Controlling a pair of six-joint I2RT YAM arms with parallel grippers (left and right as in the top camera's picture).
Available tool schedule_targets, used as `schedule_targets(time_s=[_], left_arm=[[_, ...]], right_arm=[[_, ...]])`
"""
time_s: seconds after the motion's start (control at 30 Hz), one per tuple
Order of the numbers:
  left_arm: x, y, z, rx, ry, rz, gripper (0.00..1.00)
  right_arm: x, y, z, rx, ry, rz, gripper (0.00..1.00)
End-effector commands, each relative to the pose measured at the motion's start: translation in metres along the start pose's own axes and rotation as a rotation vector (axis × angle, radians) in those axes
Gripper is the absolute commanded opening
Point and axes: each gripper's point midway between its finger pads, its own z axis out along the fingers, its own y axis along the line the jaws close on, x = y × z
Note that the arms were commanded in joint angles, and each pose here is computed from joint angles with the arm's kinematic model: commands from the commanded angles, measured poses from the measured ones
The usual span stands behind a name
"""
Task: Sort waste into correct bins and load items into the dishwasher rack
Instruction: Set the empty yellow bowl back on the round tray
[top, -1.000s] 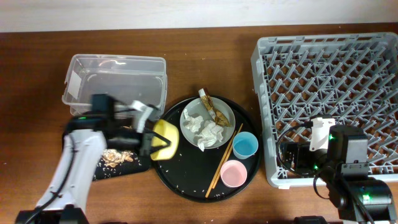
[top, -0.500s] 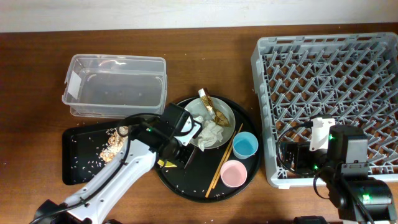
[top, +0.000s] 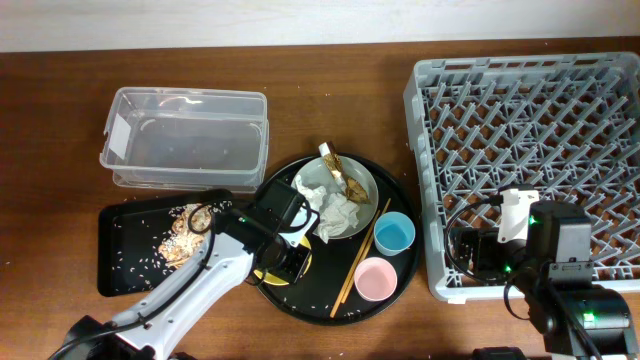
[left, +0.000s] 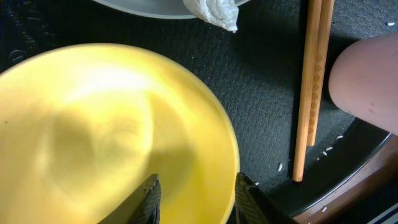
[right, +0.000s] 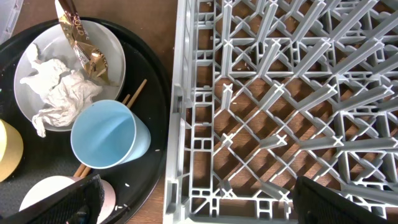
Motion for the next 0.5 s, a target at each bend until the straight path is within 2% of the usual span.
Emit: schedule_targets(time_s=[0.0,0.17,0.23,0.3,0.47], left_arm=[[-0.036,-0.008,-0.025,0.005,-0.098,0.020,0.54],[-0.105,-0.001,-0.066,-0.090,-0.348,0.050,0.69],[-0.127,0.005,-0.067,-0.129,-0.425,0.051,0.70],[-0.137,0.013,-0.060,-0.171,-0.442,0.043,0.70],[-0.150,0.027,0.001,-0.189,-0.374,0.034,0.71]], right_arm=[[-0.007,0.001,-0.005,-0.004,-0.022,0.012,0.98],[-0.007,0.001,-0.005,-0.004,-0.022,0.012,0.98],[-0.007,0.001,-0.005,-0.004,-0.022,0.012,0.98],[-0.007,0.001,-0.005,-0.004,-0.022,0.012,0.98],[-0.007,0.001,-0.005,-0.004,-0.022,0.012,0.98]])
